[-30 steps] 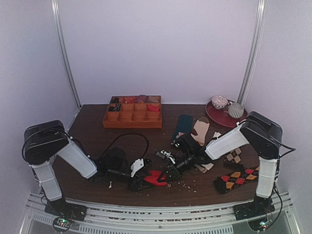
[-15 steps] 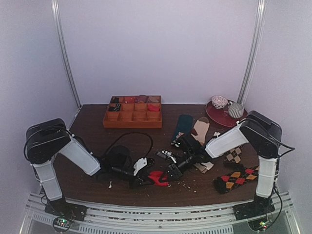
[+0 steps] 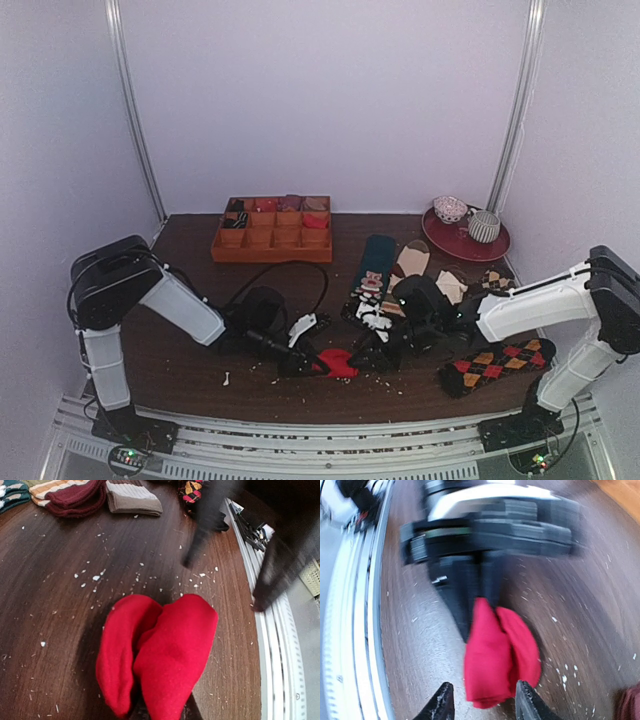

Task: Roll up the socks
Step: Roll the sock at the center of the board, then pick up the sock from the center of the board, then move the storage box to the center of the board.

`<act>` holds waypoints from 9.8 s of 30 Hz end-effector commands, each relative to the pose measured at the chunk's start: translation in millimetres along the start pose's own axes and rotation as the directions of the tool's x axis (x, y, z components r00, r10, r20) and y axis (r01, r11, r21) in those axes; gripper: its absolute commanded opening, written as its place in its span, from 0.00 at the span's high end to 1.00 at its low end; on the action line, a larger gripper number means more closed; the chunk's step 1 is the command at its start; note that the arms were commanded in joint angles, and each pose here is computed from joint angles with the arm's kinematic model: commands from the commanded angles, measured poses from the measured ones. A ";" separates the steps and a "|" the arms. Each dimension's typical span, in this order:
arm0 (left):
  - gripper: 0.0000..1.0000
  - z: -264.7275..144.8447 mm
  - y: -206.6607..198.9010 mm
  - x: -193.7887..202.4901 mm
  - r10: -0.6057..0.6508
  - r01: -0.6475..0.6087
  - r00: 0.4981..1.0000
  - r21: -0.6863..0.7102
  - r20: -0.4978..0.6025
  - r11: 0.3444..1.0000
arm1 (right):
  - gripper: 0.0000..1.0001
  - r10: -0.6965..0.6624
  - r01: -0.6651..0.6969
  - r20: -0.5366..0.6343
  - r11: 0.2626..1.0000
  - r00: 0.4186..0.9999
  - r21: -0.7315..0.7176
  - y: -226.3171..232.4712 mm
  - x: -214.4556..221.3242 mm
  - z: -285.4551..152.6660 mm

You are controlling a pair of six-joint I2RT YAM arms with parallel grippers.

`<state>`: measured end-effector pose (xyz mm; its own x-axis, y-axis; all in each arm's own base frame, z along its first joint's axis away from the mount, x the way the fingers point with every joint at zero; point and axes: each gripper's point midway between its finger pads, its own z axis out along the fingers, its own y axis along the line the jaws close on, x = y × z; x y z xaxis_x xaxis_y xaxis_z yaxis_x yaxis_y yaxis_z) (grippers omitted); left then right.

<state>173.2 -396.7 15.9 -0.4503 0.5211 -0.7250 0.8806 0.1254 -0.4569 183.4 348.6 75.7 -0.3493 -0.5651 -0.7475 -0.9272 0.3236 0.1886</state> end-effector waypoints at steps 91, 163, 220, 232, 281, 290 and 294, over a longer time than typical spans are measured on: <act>1.00 -25.5 21.1 69.2 -0.002 -0.025 0.993 -0.223 -0.118 0.974 | 0.22 0.277 -0.291 -0.115 0.947 0.954 -0.134 -4.0 -4.1 51.2; 0.02 -325.5 62.5 -99.2 0.214 0.403 0.857 -0.869 0.469 0.287 | 1.00 0.023 -0.107 0.169 0.855 0.985 0.507 -307.9 -189.7 69.9; 0.02 -304.3 81.5 -83.3 0.107 0.352 0.914 -0.897 0.391 0.269 | 1.00 0.540 -0.216 -0.391 0.751 0.745 0.624 -271.6 30.2 101.0; 0.02 -299.6 85.5 -81.0 0.091 0.344 0.921 -0.900 0.379 0.268 | 1.00 0.564 -0.201 -0.505 0.772 0.653 0.603 -237.9 79.4 92.7; 0.02 -299.0 86.1 -85.4 0.093 0.335 0.924 -0.902 0.371 0.272 | 0.58 0.590 -0.505 -0.118 0.763 0.799 0.403 -211.1 -64.6 47.3; 0.02 -298.0 86.1 -85.8 0.094 0.332 0.925 -0.902 0.369 0.275 | 0.54 0.583 -0.531 -0.027 0.757 0.812 0.381 -217.4 -92.6 32.9; 0.02 -298.1 86.5 -84.8 0.093 0.333 0.925 -0.902 0.369 0.274 | 0.53 0.569 -0.530 0.013 0.757 0.822 0.383 -218.8 -106.9 22.1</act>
<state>324.8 -175.7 175.4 -0.4204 0.2126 -0.8821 0.2345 0.9646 0.1208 428.5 361.3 70.8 -0.8161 -0.3015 -0.4929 -0.4765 0.8338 0.2789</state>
